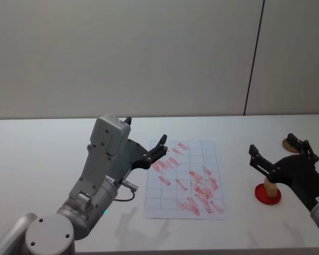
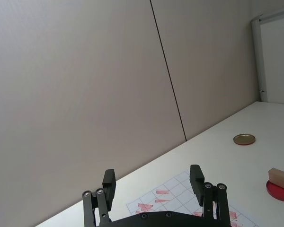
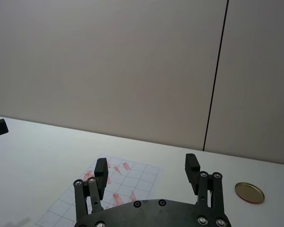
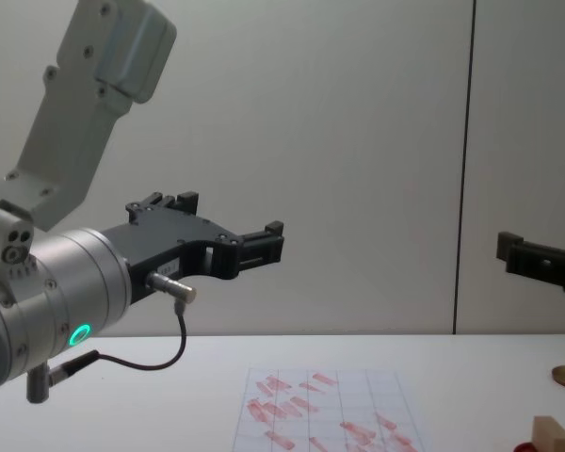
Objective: Use the one hand to pick up the stamp and affix it onto the A4 paper.
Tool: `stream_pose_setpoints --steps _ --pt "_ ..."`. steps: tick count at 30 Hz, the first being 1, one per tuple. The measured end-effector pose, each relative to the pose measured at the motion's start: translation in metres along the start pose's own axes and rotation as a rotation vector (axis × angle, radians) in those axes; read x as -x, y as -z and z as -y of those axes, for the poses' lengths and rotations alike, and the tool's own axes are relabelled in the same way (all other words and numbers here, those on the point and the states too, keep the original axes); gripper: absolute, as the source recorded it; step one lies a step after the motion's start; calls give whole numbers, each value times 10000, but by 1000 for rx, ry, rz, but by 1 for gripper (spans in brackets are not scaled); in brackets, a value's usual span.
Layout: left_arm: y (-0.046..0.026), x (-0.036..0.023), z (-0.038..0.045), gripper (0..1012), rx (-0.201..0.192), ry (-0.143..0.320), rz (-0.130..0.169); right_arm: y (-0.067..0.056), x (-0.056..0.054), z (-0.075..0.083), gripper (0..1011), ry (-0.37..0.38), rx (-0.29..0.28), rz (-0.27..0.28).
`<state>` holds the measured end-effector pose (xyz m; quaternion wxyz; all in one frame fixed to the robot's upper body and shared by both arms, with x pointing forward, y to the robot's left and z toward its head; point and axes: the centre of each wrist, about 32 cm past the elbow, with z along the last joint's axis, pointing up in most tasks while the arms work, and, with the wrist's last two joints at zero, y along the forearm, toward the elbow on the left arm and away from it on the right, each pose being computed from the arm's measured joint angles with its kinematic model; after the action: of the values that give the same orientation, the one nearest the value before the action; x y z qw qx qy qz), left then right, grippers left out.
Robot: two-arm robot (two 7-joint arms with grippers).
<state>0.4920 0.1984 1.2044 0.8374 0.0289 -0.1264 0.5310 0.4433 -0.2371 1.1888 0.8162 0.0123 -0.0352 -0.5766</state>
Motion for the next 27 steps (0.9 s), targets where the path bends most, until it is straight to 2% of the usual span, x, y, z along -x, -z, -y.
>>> stream_pose_setpoints --steps 27 --pt "0 0 0 993 0 0 0 1 0 0 1001 0 0 0"
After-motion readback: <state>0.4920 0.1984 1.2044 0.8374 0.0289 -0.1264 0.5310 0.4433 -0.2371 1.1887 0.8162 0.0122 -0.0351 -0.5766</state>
